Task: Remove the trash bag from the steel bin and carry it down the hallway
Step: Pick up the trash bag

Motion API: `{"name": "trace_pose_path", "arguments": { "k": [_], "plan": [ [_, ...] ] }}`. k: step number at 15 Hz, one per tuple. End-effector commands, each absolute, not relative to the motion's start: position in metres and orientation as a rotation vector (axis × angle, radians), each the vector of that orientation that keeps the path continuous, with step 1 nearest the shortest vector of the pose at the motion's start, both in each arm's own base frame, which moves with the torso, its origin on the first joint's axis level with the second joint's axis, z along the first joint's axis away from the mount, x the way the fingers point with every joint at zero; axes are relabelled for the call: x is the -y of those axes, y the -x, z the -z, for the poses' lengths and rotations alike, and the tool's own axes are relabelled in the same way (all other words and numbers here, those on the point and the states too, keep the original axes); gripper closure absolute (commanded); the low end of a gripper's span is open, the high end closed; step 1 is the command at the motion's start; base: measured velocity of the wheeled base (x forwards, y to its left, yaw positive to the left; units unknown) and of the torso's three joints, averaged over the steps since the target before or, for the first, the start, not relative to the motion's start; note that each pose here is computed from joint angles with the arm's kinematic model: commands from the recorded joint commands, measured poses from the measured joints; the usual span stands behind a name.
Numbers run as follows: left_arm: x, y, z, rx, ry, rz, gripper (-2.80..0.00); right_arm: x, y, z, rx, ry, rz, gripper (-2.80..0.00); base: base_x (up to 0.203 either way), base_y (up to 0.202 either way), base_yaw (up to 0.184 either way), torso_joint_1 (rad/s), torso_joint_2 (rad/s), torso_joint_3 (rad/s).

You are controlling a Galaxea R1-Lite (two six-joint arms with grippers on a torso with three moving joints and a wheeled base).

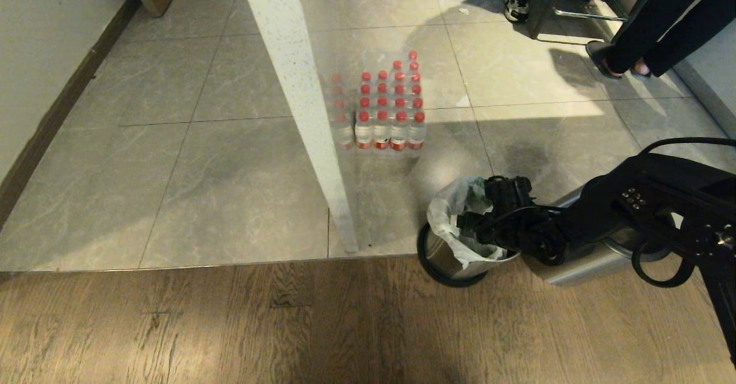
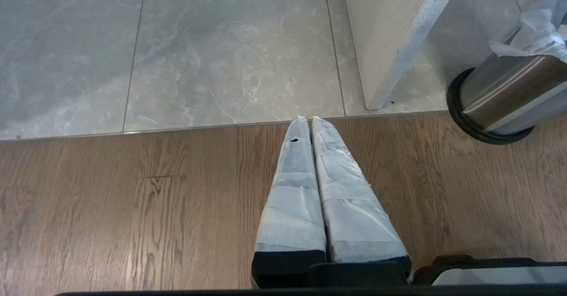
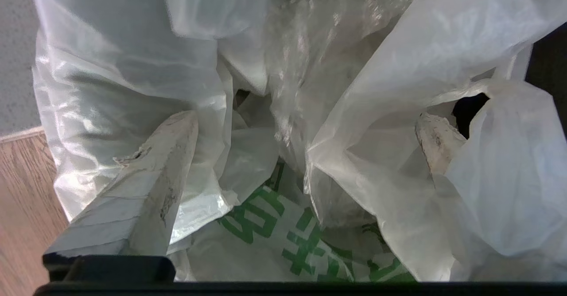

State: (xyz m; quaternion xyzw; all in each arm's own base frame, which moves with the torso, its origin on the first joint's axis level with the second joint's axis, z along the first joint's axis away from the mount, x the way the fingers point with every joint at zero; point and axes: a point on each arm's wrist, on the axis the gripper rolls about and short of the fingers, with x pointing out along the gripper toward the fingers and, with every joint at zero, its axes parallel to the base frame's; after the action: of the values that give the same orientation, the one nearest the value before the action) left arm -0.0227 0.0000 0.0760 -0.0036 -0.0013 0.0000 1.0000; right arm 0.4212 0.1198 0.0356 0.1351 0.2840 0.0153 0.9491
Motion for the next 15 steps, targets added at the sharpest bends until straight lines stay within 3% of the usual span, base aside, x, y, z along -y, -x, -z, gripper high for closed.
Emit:
{"name": "trace_pose_path", "arguments": {
  "k": [1,4,14,15],
  "plan": [
    [0.000,0.023,-0.076,0.005,0.009,0.000,0.00,-0.119,-0.419,-0.036,-0.580,-0.275,-0.030,-2.80,0.000,0.000,0.000,0.000,0.00,0.000],
    [0.000,0.023,-0.076,0.004,0.008,0.000,0.00,-0.119,-0.417,-0.040,-0.574,-0.279,-0.033,-2.80,0.000,0.000,0.000,0.000,0.00,0.000],
    [0.000,0.023,-0.076,0.003,0.008,0.000,0.00,-0.124,-0.435,0.002,-0.627,-0.257,-0.053,-2.80,0.000,0.000,0.000,0.000,0.00,0.000],
    [0.000,0.023,-0.076,0.005,0.008,0.000,0.00,-0.124,-0.435,0.002,-0.623,-0.249,-0.056,0.00,0.000,0.000,0.000,0.000,0.00,0.000]
  ]
}}
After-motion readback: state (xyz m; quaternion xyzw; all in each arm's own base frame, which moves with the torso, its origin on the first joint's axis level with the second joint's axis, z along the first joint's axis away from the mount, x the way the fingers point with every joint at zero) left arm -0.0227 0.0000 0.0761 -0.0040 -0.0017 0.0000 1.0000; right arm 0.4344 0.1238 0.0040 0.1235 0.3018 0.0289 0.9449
